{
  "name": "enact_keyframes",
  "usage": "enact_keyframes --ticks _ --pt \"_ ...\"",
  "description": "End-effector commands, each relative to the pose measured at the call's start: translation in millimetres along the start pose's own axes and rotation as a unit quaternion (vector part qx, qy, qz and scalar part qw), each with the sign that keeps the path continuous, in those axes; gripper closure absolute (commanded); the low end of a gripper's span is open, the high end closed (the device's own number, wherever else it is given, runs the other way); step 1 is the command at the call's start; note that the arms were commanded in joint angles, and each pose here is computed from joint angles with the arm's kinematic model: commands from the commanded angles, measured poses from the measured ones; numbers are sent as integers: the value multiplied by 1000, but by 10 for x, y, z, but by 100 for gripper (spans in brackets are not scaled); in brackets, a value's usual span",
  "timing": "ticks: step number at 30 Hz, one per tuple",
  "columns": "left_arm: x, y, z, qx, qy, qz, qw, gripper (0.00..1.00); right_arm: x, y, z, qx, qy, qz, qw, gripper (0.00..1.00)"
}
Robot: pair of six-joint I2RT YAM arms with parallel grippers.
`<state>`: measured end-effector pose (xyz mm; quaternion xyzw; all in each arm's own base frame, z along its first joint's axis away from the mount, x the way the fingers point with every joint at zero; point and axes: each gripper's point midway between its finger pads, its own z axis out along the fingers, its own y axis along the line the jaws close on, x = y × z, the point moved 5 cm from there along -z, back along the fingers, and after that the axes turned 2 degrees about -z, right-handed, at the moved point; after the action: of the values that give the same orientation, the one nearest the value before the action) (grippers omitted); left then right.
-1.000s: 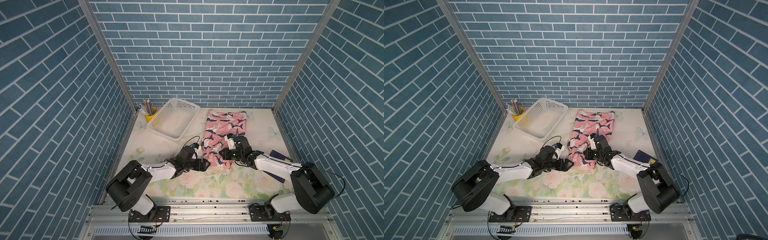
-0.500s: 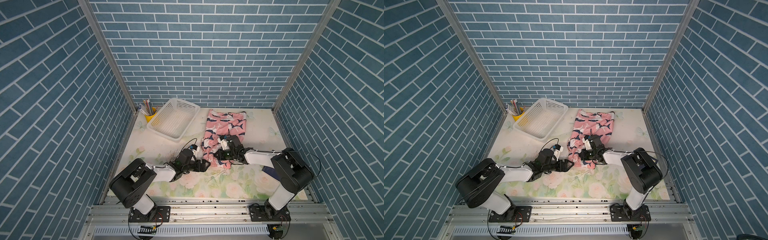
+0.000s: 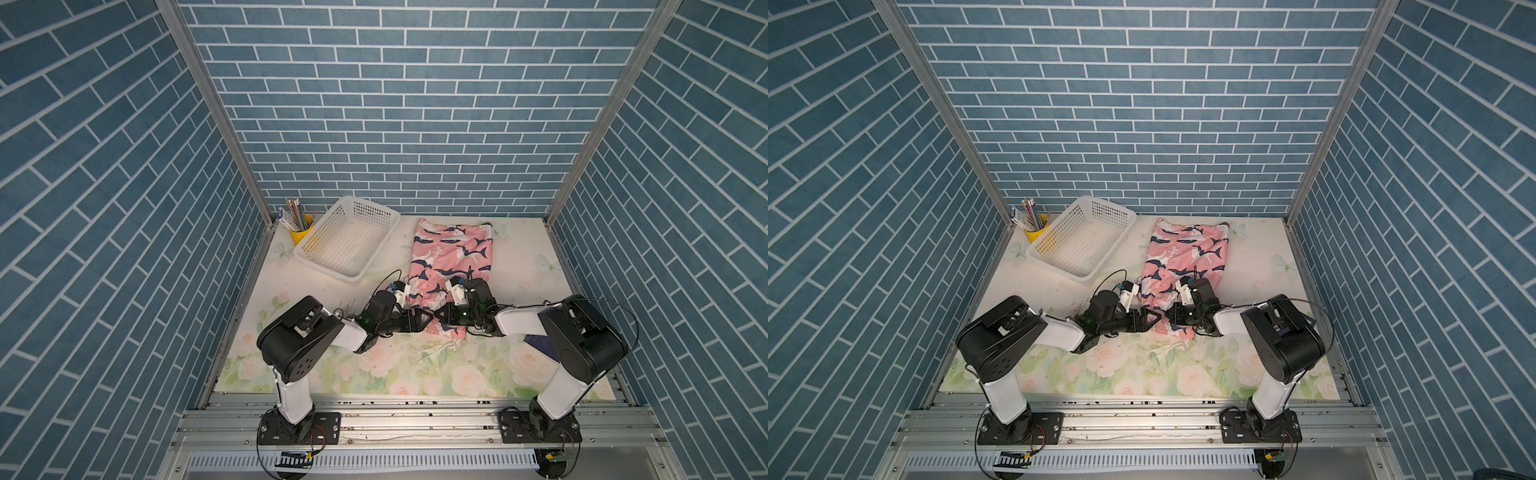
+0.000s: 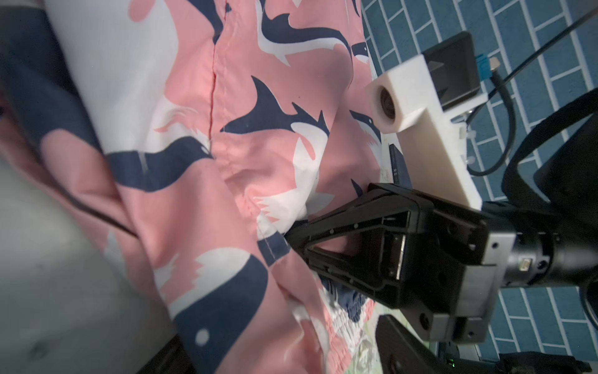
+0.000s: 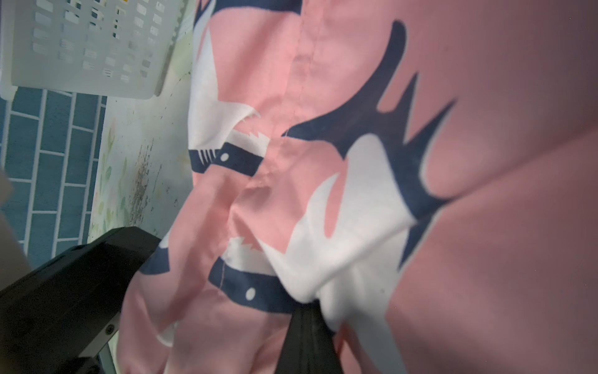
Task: Roll up the shorts
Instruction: Roll the shorts at the center of the board.
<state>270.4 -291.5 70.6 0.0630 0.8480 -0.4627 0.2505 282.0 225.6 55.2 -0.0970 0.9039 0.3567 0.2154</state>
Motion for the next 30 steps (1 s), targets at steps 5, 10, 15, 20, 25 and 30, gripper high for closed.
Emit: enact_keyframes --ticks 5,10,15,20,25,30 --pt "133 31 171 41 26 -39 998 52 185 -202 40 31 30 36 998 100" --pt "127 107 194 6 37 -43 998 93 114 -134 -2 20 19 26 999 96" --pt "-53 66 121 -48 58 -31 997 100 -90 32 -281 42 -26 -26 998 62" --pt "-316 -44 58 -79 93 -32 992 100 -88 214 -629 133 -55 -129 981 44" --pt "-455 -19 31 -83 110 -61 989 100 137 359 -816 206 -99 -208 951 24" --pt "-512 -37 -6 -77 123 -75 987 100 325 537 -862 234 -142 -286 918 0"
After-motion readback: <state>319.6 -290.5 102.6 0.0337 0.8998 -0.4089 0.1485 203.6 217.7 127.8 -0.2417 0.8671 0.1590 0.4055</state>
